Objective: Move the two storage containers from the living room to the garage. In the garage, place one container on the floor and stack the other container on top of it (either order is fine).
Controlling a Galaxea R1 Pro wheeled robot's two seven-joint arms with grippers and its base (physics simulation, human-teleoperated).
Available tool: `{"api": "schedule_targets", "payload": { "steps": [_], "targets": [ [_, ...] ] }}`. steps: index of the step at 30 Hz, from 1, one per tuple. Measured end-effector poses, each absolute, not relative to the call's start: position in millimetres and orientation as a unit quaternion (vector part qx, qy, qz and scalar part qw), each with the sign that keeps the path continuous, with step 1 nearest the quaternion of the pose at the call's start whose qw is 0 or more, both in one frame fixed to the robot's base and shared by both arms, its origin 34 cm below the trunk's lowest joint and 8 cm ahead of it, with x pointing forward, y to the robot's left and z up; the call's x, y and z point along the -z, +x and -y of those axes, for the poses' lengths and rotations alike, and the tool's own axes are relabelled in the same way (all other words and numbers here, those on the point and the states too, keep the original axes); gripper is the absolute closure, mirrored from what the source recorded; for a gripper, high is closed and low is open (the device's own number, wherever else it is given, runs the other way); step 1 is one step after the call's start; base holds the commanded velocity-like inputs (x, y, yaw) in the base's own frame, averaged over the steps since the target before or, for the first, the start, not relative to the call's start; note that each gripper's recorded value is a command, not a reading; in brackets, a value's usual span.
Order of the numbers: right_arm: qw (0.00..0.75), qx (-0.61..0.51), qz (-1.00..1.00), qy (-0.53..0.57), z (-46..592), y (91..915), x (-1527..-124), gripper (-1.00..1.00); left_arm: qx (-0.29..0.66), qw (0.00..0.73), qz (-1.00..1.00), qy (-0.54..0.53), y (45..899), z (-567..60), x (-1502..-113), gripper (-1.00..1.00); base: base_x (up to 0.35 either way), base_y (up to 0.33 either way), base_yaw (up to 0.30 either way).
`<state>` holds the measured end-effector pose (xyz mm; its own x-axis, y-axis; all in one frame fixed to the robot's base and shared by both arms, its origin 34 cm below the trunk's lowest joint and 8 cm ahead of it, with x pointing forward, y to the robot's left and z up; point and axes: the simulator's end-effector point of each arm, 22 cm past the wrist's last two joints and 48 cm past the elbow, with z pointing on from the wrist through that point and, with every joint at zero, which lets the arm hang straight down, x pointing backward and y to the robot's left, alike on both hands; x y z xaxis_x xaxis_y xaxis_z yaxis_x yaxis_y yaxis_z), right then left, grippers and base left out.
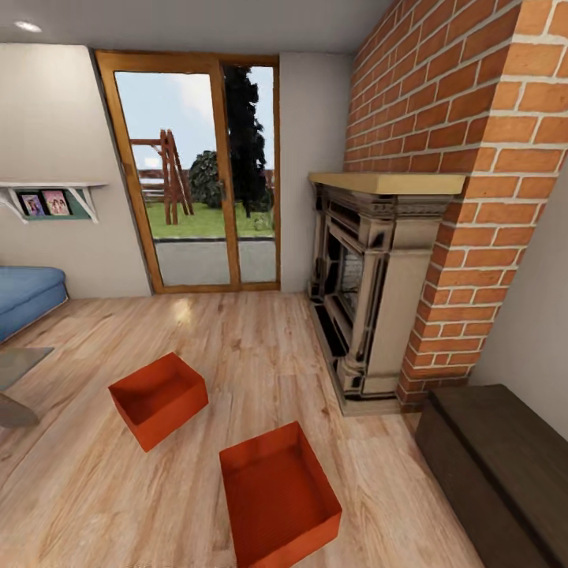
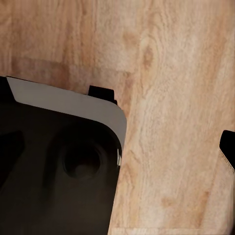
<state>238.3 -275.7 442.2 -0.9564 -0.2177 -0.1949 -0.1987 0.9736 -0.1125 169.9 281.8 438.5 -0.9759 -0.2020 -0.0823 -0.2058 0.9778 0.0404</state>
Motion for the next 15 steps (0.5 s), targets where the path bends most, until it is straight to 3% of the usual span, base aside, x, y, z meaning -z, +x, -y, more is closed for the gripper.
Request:
{"api": "schedule_targets", "payload": {
  "steps": [11, 15],
  "targets": [
    [0.103, 0.046, -0.988, -0.105, 275.8, 238.2, -442.2, -1.0, -0.024, 0.039, -0.994, -0.103, 169.9, -281.7, -438.5, -1.0, 0.0, 0.0, 0.268],
    [0.103, 0.046, -0.988, -0.105, 276.6, 238.1, -442.2, -1.0, -0.024, 0.039, -0.994, -0.103, 170.0, -281.6, -438.5, -1.0, 0.0, -0.015, 0.115]
  ]
}}
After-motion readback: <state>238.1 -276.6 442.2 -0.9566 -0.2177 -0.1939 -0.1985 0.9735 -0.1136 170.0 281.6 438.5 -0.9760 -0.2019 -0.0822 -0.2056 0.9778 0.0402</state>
